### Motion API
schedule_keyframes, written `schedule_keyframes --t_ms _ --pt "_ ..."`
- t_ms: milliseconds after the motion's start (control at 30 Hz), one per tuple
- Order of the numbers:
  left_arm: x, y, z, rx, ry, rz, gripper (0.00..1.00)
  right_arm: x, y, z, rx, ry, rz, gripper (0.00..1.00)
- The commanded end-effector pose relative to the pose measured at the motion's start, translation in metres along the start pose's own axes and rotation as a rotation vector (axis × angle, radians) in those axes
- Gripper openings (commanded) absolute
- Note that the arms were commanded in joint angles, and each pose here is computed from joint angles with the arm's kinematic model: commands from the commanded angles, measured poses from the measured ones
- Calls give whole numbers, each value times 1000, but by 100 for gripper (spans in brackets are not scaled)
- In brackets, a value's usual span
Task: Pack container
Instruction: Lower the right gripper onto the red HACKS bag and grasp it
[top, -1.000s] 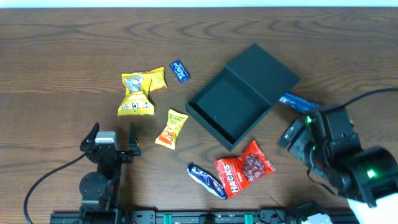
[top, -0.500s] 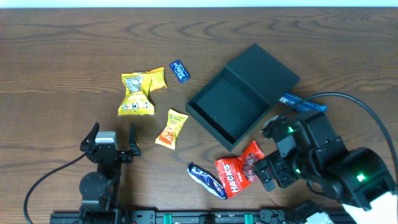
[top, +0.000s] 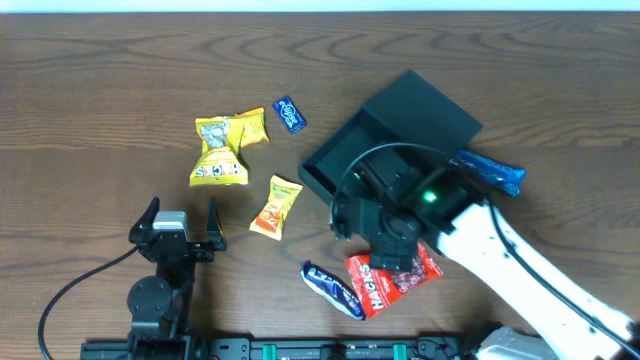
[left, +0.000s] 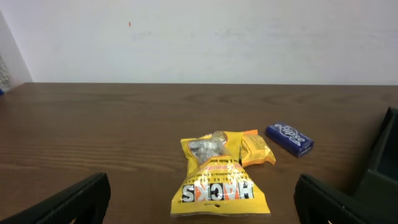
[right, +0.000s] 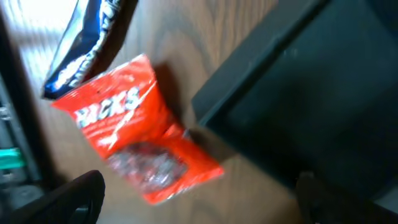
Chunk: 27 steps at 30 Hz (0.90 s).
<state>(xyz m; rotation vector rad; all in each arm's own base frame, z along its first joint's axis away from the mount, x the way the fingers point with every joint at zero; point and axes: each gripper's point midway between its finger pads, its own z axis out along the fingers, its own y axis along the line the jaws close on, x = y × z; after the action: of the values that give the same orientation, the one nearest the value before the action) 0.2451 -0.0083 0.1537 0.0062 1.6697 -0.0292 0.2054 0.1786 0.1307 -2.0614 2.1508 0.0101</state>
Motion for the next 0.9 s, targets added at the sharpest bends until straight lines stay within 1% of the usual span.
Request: schedule_keyframes --t_ms 0,133,300,333,433,500,600,700,767,867 --pt "19 3 0 -15 64 -9 95 0 1 10 -30 36 -216 99" --pt "19 3 0 -15 63 -9 95 13 6 11 -53 103 -269 99" --pt "19 3 0 -15 63 -9 95 22 34 5 -164 121 -197 99" --pt "19 3 0 -15 63 -9 95 22 41 3 -191 115 -191 99" --pt "19 3 0 -15 64 -9 95 -1 64 -5 -269 -14 -209 99" --pt "19 3 0 -15 63 -9 95 -12 82 -8 -308 -61 -250 99" --pt "19 3 0 -15 63 -9 95 -15 98 -4 -335 -62 -299 99" --pt "19 3 0 -15 63 -9 95 -12 104 21 -313 -40 -332 99" --pt "19 3 0 -15 63 -9 95 -4 92 44 -243 -3 -239 99" --pt "19 3 0 -15 63 -9 95 -8 77 65 -160 -24 -150 99"
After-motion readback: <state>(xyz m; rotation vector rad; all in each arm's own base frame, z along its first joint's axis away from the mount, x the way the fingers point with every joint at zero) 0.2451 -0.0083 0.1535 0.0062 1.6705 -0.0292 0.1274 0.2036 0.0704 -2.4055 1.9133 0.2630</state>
